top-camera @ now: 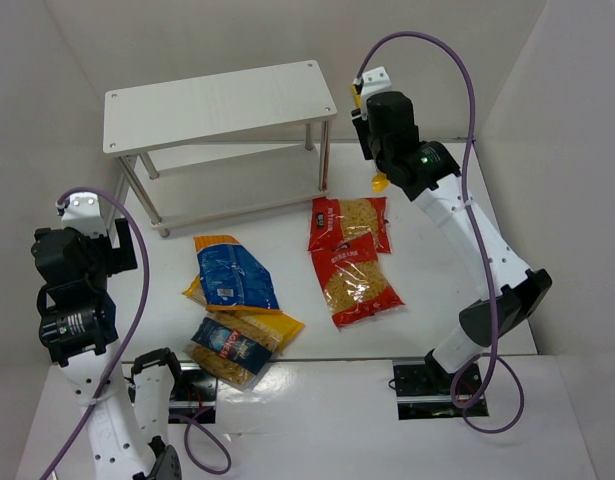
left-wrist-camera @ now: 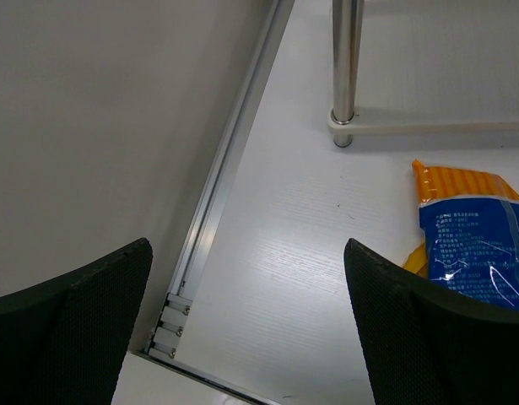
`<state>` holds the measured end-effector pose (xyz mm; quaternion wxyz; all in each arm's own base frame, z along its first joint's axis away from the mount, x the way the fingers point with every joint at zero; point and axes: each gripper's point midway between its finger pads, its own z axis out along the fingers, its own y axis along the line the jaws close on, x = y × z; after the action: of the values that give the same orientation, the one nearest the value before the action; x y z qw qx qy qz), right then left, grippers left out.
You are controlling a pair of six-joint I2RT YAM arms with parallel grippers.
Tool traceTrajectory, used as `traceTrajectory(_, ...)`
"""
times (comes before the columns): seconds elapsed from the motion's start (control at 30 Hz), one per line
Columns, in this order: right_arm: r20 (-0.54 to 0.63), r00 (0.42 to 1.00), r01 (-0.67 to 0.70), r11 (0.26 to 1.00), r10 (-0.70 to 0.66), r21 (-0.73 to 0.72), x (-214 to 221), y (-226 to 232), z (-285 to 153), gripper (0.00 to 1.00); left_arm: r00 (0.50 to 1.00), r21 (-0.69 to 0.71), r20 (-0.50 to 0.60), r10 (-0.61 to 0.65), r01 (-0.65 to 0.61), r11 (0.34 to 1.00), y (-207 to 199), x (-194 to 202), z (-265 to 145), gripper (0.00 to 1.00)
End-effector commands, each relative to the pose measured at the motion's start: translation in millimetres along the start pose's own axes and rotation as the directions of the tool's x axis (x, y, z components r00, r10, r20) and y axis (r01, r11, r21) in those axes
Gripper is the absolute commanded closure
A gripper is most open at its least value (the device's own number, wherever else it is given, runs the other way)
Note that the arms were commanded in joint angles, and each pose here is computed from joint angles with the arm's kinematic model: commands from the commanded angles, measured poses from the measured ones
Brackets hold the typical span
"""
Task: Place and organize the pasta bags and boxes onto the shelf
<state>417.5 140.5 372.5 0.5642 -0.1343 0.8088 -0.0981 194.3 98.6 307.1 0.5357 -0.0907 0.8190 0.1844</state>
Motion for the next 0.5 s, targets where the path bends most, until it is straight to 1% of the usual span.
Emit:
traceTrajectory(0.0,0.283,0.942,-0.184,0.983,0.179,-0.01,-92.8,-27.4,-24.2,1.0,0.999,-0.024,0.052,0.011,-0.01,1.0,6.9,-16.3,-9.7,0.0)
traceTrajectory(0.1,0.296,0.929,-0.212,0.975,0.223,-0.07,-104.1,-23.7,-26.9,1.0,0.999,-0.024,0.052,0.011,-0.01,1.0,6.9,-16.3,-9.7,0.0)
traceTrajectory(0.13,0.292,0.927,-0.222,0.972,0.235,-0.077,-104.5,-23.6,-21.9,1.0,0.999,-0.024,0.052,0.011,-0.01,1.0,6.9,-16.3,-9.7,0.0)
traceTrajectory(0.17,0.279,0.933,-0.211,0.973,0.229,-0.091,-102.3,-18.0,-17.0,1.0,0.999,-0.024,0.052,0.011,-0.01,1.0,6.9,-16.3,-9.7,0.0)
traceTrajectory(0.33,0.287,0.923,-0.212,0.961,0.257,-0.18,-114.0,-5.2,-14.8,1.0,0.998,-0.026,0.061,0.011,-0.009,1.0,7.6,-19.5,-11.5,0.0)
traceTrajectory(0.47,0.279,0.911,-0.232,0.937,0.304,-0.263,-122.5,-1.2,-12.2,1.0,0.999,-0.024,0.052,0.011,-0.01,1.0,7.1,-17.2,-11.8,0.0)
